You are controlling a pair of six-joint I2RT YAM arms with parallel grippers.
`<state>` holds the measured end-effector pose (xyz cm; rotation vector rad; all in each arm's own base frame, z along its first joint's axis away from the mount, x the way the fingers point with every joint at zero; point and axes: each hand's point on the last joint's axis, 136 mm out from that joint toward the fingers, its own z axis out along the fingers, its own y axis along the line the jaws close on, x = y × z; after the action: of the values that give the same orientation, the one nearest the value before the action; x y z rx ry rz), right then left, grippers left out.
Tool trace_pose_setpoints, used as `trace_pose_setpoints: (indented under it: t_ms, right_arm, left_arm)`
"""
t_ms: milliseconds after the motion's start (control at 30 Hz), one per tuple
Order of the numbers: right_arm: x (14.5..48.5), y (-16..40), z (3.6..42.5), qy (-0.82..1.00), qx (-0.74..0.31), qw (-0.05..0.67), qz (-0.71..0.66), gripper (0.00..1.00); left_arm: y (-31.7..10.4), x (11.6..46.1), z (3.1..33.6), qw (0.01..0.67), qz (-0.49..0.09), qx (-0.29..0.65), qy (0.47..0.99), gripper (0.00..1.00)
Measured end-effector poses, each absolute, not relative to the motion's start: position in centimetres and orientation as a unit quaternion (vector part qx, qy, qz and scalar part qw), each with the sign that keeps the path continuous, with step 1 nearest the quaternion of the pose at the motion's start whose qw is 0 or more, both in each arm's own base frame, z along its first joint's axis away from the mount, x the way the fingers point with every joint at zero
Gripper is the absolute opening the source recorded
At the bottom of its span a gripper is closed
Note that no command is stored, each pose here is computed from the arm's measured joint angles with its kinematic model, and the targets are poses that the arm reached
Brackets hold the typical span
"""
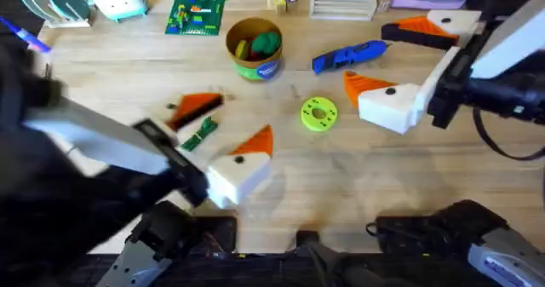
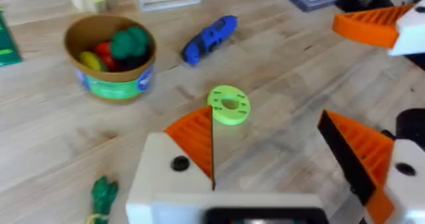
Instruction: Pick up the gripper from the table and insert it into the empty holder that is missing its gripper. Then pick up a screw, insert it into the mounting hole, and use the screwdriver to tighten it. Finally, clean up the table by picking up the vegetable and placing it into the bucket.
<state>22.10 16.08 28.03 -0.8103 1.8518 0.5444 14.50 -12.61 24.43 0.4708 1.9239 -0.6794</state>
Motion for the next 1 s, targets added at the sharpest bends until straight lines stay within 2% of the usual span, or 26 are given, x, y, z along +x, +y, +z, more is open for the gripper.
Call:
trace_pose_setpoints:
  t_ms: [133,267,433,500,633,767,900,1000]
  right_arm:
    - [22.3,16.2,28.6,0.759,-0.335,0.511,0.224,0.991]
    - [22.4,16.2,28.7,0.756,-0.336,0.515,0.224,0.991]
    - [22.4,16.2,28.7,0.757,-0.336,0.515,0.224,0.992]
    - [22.4,16.2,28.7,0.757,-0.336,0.514,0.224,0.991]
    - [22.4,16.2,28.6,0.758,-0.335,0.512,0.224,0.991]
    - [22.4,16.2,28.6,0.759,-0.335,0.512,0.224,0.991]
    - [22.3,16.2,28.6,0.759,-0.335,0.511,0.224,0.991]
    - [22.3,16.2,28.6,0.759,-0.335,0.511,0.224,0.99]
  left_arm:
    - [-10.1,14.7,27.6,0.467,-0.19,0.197,0.841,0.99]
    - [-8.5,15.2,28.9,0.413,-0.097,0.242,0.873,0.99]
    - [-8.5,17.2,28.7,0.378,-0.047,0.271,0.884,0.992]
    - [-8.3,17.5,27.9,0.358,-0.031,0.277,0.891,0.992]
    - [-6.0,16.9,25.1,0.275,0.035,0.28,0.919,0.992]
    - [-4.8,18.7,23.1,0.234,0.066,0.25,0.937,0.992]
    - [-3.3,20.5,18.9,0.174,0.086,0.211,0.958,0.992]
    - [-1.9,20.5,15.0,0.111,0.091,0.192,0.971,0.992]
